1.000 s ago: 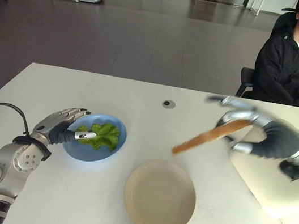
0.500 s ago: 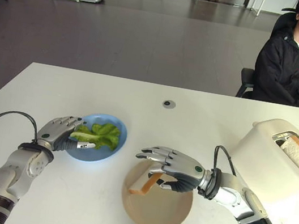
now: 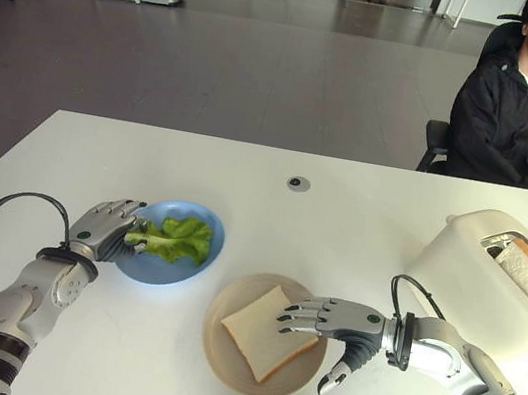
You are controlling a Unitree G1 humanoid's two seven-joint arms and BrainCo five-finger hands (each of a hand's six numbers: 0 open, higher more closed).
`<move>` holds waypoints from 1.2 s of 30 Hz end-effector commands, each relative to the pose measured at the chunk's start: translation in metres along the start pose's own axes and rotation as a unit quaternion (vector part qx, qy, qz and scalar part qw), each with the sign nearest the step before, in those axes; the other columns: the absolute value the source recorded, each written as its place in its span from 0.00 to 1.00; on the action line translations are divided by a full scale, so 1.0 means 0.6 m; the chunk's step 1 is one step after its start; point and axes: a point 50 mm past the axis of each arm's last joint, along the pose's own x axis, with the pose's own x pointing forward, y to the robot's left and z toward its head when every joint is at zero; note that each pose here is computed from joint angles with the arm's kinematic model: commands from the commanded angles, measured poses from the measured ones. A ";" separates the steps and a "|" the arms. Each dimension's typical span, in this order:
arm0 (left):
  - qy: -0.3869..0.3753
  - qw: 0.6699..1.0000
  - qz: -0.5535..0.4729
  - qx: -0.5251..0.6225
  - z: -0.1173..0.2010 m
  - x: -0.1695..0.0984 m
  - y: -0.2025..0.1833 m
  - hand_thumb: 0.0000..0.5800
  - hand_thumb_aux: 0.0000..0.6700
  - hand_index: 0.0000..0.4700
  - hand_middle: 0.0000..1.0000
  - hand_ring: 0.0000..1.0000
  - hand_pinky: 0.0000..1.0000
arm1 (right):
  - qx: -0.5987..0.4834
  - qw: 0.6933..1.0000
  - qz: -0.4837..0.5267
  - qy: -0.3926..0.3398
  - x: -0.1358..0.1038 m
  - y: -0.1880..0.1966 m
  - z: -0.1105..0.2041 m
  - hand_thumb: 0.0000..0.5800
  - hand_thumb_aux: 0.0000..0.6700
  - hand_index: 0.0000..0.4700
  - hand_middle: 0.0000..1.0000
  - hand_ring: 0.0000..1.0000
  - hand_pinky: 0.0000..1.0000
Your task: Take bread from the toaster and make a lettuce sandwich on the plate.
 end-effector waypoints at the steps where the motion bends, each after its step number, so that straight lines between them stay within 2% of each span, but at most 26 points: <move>1: 0.001 1.000 -0.008 0.004 -0.005 0.005 -0.008 0.81 0.56 0.56 0.00 0.00 0.00 | 0.010 1.000 0.003 0.006 -0.007 0.000 0.001 0.00 0.00 0.00 0.00 0.00 0.00; 7: -0.002 1.000 -0.009 0.006 -0.007 0.009 -0.015 0.76 0.51 0.51 0.00 0.00 0.00 | 0.022 1.000 -0.002 0.002 -0.009 -0.005 0.006 0.00 0.00 0.00 0.00 0.00 0.00; 10: -0.005 1.000 -0.013 0.005 -0.006 0.008 -0.019 0.79 0.54 0.54 0.00 0.00 0.00 | 0.022 1.000 -0.004 -0.003 -0.008 -0.008 0.009 0.00 0.00 0.00 0.00 0.00 0.00; 12: -0.007 1.000 -0.015 0.005 -0.005 0.008 -0.021 0.86 0.63 0.63 0.00 0.00 0.00 | 0.021 1.000 -0.004 -0.004 -0.008 -0.009 0.010 0.00 0.00 0.00 0.00 0.00 0.00; 13: -0.008 1.000 -0.016 0.004 -0.005 0.008 -0.022 0.93 0.74 0.74 0.00 0.00 0.00 | 0.021 1.000 -0.005 -0.005 -0.008 -0.009 0.010 0.00 0.00 0.00 0.00 0.00 0.00; 15: -0.010 1.000 -0.018 0.004 -0.004 0.008 -0.023 0.98 0.86 0.86 0.00 0.00 0.00 | 0.020 1.000 -0.007 -0.005 -0.008 -0.010 0.011 0.00 0.00 0.00 0.00 0.00 0.00; 16: -0.011 1.000 -0.018 0.004 -0.003 0.008 -0.023 1.00 1.00 1.00 0.00 0.00 0.00 | 0.020 1.000 -0.008 -0.006 -0.009 -0.011 0.011 0.00 0.00 0.00 0.00 0.00 0.00; 22: -0.018 1.000 -0.004 0.002 -0.002 0.007 -0.013 1.00 1.00 1.00 0.00 0.00 0.00 | 0.018 1.000 -0.015 -0.006 -0.010 -0.016 0.012 0.00 0.00 0.00 0.00 0.00 0.00; 26: -0.038 0.998 0.048 -0.019 0.004 -0.002 0.028 1.00 1.00 1.00 0.00 0.00 0.00 | 0.017 1.000 -0.021 -0.001 -0.012 -0.020 0.009 0.00 0.00 0.00 0.00 0.00 0.00; 31: -0.117 0.978 0.082 -0.151 0.033 -0.039 0.087 1.00 1.00 1.00 0.00 0.00 0.00 | 0.013 0.999 -0.034 0.010 -0.019 -0.032 0.001 0.00 0.00 0.00 0.00 0.00 0.00; 33: -0.166 0.958 0.065 -0.224 0.058 -0.046 0.088 1.00 1.00 1.00 0.00 0.00 0.00 | 0.011 0.999 -0.045 0.020 -0.024 -0.040 -0.005 0.00 0.00 0.00 0.00 0.00 0.00; 36: -0.216 0.937 0.018 -0.275 0.092 -0.050 0.072 1.00 1.00 1.00 0.00 0.00 0.00 | 0.008 0.998 -0.054 0.037 -0.030 -0.045 -0.015 0.00 0.00 0.00 0.00 0.00 0.00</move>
